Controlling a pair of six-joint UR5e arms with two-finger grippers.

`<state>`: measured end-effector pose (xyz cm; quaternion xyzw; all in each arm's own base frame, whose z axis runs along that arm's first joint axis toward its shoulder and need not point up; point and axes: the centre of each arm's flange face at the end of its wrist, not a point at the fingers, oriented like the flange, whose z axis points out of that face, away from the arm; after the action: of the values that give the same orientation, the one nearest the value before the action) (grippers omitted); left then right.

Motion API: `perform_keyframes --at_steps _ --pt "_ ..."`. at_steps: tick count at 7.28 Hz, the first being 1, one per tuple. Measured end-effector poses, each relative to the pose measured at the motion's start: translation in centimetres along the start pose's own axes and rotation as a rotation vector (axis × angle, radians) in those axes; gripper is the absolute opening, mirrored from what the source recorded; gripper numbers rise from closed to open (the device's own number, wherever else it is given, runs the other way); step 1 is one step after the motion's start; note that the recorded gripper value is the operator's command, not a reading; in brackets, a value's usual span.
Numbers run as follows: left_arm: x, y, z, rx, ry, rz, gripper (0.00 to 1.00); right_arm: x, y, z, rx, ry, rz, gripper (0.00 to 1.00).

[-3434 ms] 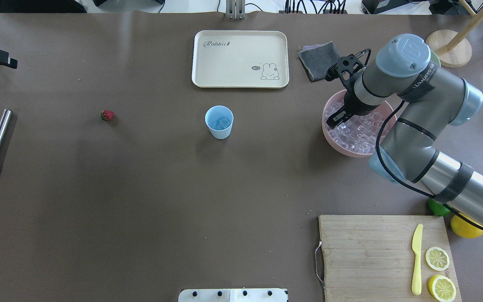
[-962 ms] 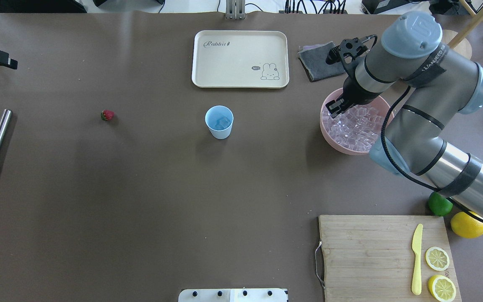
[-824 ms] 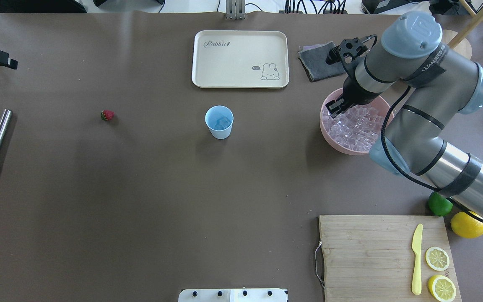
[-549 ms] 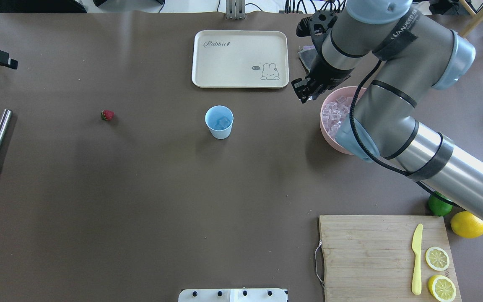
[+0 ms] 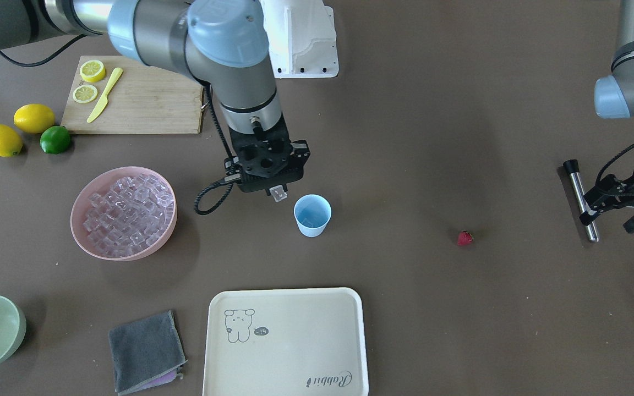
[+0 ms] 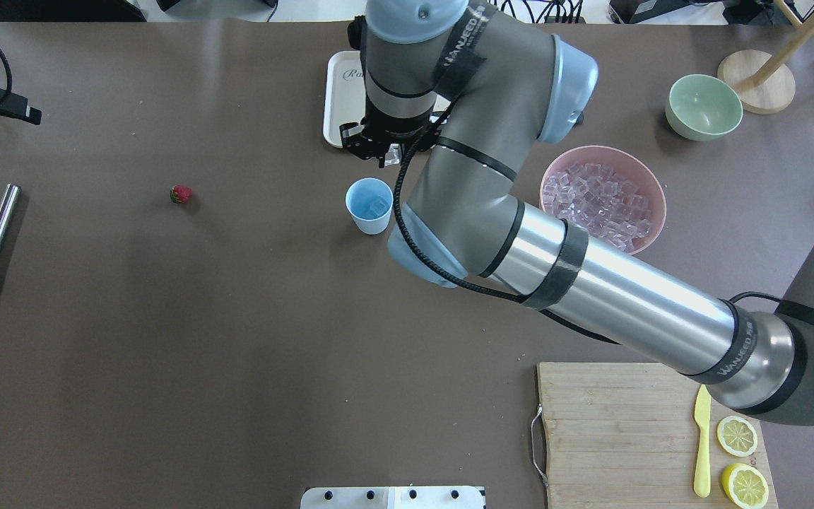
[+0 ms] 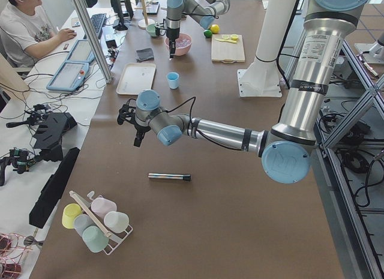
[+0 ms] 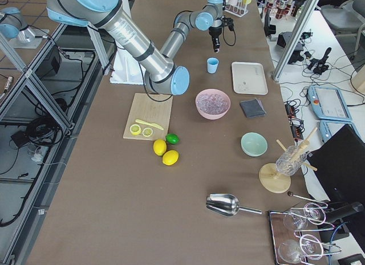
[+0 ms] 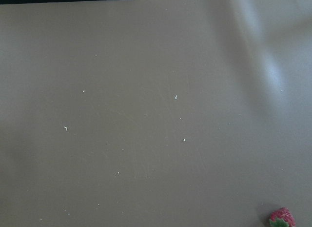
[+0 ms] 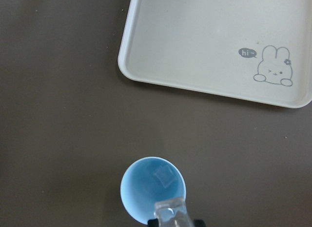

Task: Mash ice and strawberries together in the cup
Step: 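Carry the ice cube over the light-blue cup, then lower the right gripper and release the ice cube into the cup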

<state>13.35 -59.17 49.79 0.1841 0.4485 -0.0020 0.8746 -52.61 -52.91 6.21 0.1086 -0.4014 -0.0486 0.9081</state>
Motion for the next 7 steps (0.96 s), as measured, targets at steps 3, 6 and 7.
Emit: perform_keyframes --at_steps 3,6,7 --pt "-0.2 0.4 0.0 -0.003 -0.001 -0.002 0.97 -3.3 0.2 3.6 0.013 0.067 0.007 0.00" --pt "-0.1 0.4 0.0 -0.003 0.001 0.002 0.97 -3.0 0.1 6.4 0.014 0.098 0.005 0.00" --pt "0.1 0.3 0.0 0.001 0.004 0.009 0.97 -3.0 0.4 6.9 0.016 0.106 0.003 0.00"
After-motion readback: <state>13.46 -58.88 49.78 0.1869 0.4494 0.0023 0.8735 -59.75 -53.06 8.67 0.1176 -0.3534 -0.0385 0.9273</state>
